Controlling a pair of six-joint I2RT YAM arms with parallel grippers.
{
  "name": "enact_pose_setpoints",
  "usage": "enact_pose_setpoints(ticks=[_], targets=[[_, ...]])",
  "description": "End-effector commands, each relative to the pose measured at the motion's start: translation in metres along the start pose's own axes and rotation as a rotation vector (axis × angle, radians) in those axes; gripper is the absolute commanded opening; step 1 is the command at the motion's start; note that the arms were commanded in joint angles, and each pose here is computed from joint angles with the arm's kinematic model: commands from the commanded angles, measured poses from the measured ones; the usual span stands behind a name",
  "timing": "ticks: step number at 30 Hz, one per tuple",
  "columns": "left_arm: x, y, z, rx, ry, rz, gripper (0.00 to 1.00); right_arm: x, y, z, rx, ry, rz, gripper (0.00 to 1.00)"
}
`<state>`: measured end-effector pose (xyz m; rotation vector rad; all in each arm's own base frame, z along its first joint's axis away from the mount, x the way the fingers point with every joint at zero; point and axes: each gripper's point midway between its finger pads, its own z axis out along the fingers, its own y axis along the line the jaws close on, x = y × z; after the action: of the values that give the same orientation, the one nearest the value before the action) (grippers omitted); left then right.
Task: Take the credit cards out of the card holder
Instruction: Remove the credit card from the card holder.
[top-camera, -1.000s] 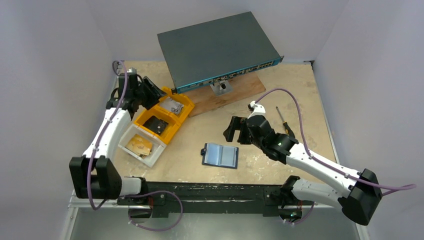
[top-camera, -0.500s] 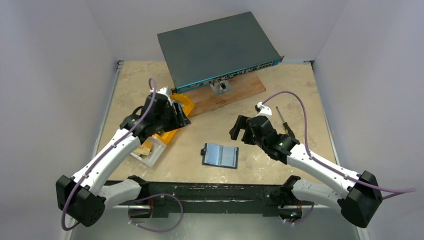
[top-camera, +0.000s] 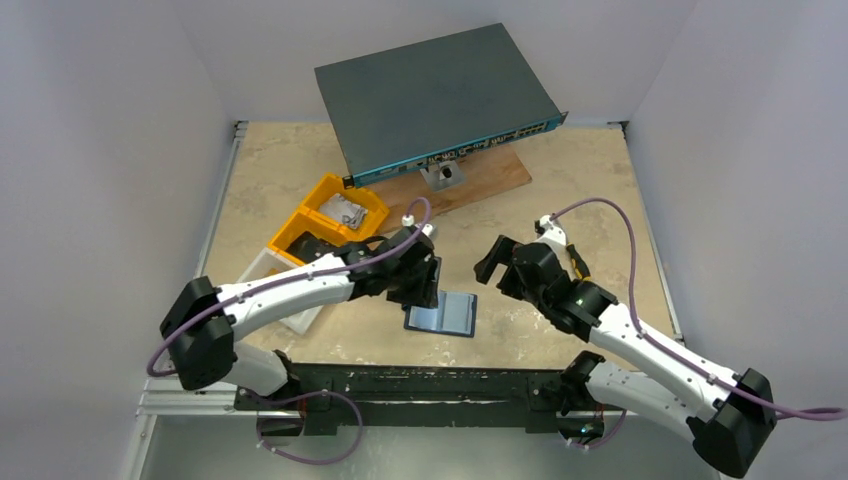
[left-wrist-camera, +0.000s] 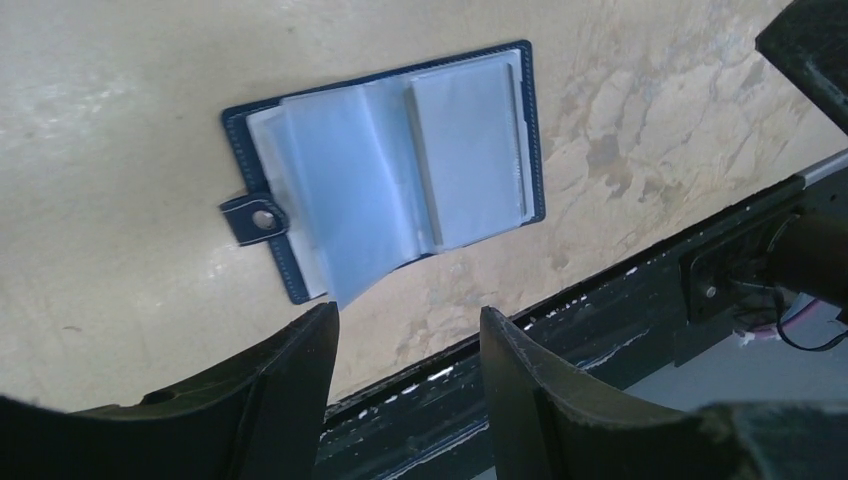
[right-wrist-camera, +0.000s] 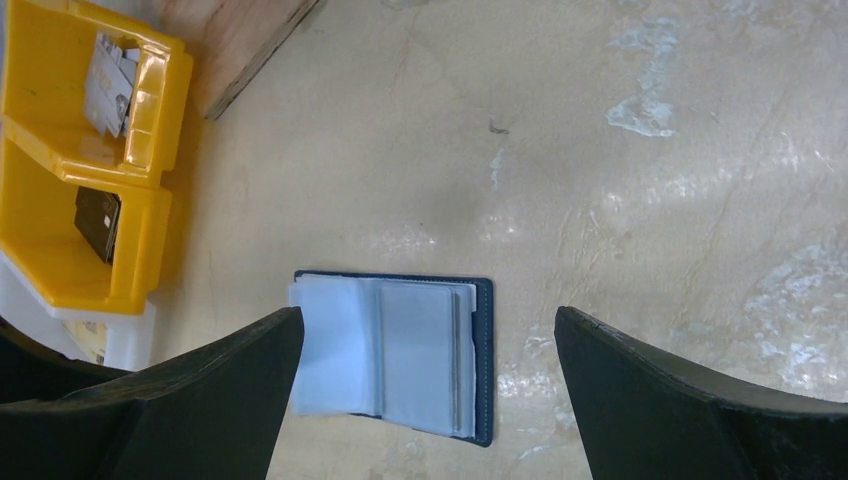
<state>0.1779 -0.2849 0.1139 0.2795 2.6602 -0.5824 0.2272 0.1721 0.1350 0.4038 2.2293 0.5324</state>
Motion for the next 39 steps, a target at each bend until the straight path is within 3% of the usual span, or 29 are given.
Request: enact_pose_setpoints(ticks=[1, 9, 16, 28, 33, 39], targets=[[-0.012, -0.035, 0.008, 0.038, -0.033, 0.068, 0.53, 0.001, -0.020, -0.006, 0.058, -0.028, 0.075, 0.99], [0.003, -0.063, 0.045, 0.015, 0.022, 0.189, 0.50, 0.009, -0.029, -0.007, 0.076, -0.013, 0.087, 0.99], [0.009, -0.053, 0.078, -0.104, 0.037, 0.248, 0.48, 0.015, -0.035, -0.006, 0.085, -0.001, 0.089, 0.99], [0.033, -0.043, 0.113, -0.158, 0.090, 0.271, 0.46, 0.015, -0.041, -0.008, 0.096, -0.006, 0.084, 0.99], [0.040, -0.026, 0.119, -0.213, 0.102, 0.266, 0.35, 0.020, -0.044, -0.003, 0.111, 0.008, 0.064, 0.99], [0.039, -0.025, 0.118, -0.130, 0.113, 0.183, 0.12, 0.034, -0.036, 0.007, 0.079, 0.070, 0.046, 0.98]])
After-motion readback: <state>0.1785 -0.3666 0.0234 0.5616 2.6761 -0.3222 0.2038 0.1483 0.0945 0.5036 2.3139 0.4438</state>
